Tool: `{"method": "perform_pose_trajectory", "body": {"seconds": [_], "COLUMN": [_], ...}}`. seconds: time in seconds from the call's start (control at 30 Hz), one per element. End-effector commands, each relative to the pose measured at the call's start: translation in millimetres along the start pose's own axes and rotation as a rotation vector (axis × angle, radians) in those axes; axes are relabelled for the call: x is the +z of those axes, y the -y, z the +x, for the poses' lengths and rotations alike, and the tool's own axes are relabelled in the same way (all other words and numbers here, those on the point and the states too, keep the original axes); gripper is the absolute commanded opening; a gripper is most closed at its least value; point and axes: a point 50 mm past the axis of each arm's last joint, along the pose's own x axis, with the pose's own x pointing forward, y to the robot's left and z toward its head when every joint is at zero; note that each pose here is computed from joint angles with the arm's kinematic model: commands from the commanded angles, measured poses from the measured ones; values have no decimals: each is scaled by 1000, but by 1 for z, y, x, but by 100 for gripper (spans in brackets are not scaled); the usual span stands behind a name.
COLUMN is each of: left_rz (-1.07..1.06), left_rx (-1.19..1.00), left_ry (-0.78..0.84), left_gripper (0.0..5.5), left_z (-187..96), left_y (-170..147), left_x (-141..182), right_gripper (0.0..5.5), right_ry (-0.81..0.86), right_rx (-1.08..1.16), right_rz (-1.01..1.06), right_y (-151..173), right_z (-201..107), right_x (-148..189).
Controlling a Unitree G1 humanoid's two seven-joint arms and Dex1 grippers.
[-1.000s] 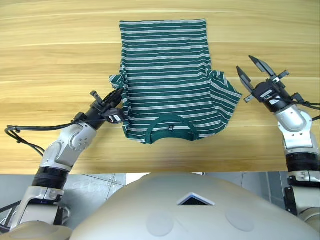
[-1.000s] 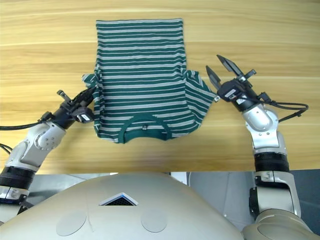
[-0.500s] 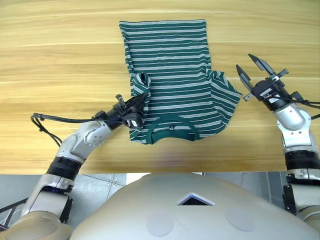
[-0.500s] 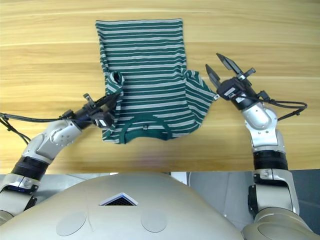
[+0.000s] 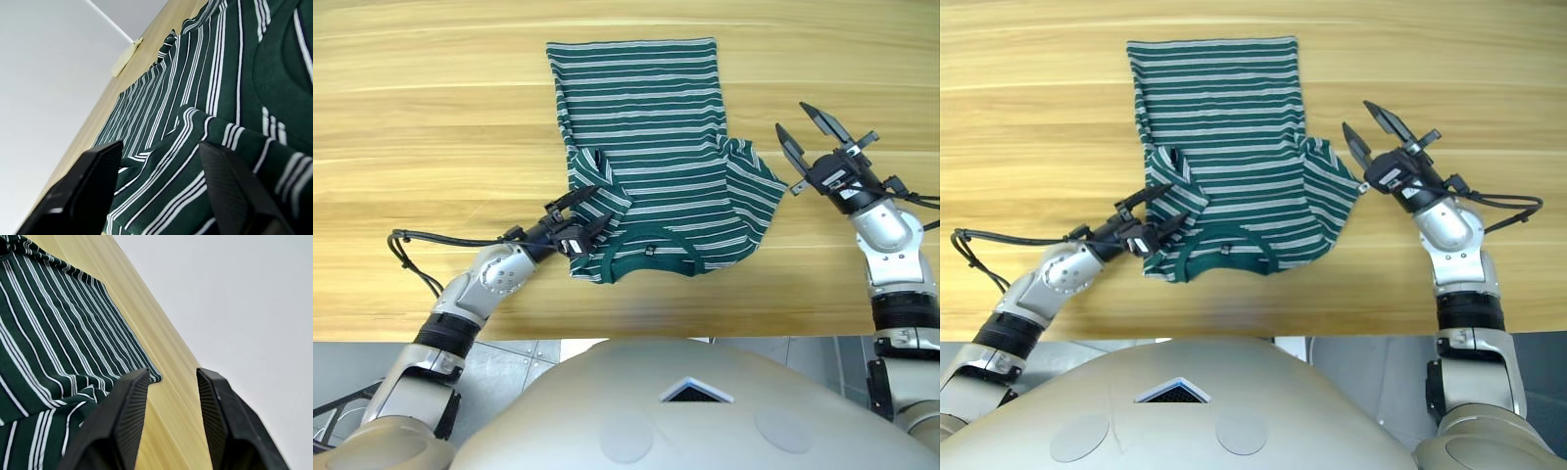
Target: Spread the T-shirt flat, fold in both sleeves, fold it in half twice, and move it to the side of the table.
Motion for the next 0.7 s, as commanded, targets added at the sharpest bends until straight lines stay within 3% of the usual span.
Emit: {"method": "perform_pose_trajectory", "body": {"seconds": [0.03, 0.13, 0.23, 0.37, 0.53, 0.7], "left_rz": [0, 38, 44, 51, 66, 59], "left_rx": [-88, 19, 188, 212, 211, 245], "left_ry": [-134, -103, 12, 46, 106, 114], "left_gripper": [287, 287, 287, 287, 287, 287], "left_z": [-25, -24, -17, -16, -11, -9], "left_y": [15, -5, -31, -36, -36, -36], "left_x": [-16, -11, 8, 15, 26, 28], "right_gripper": [178, 178, 178, 178, 178, 178], "right_ry": [-138, -304, -348, -384, -345, -374], "right_rx": [115, 268, 385, 445, 508, 436], "right_rz": [-153, -292, -310, -290, -255, -315], "right_y": [8, 4, -18, -41, -66, -58], "right_z": [-24, -59, -85, -101, -78, -51], "right_x": [-11, -21, -9, 5, 3, -19]}}
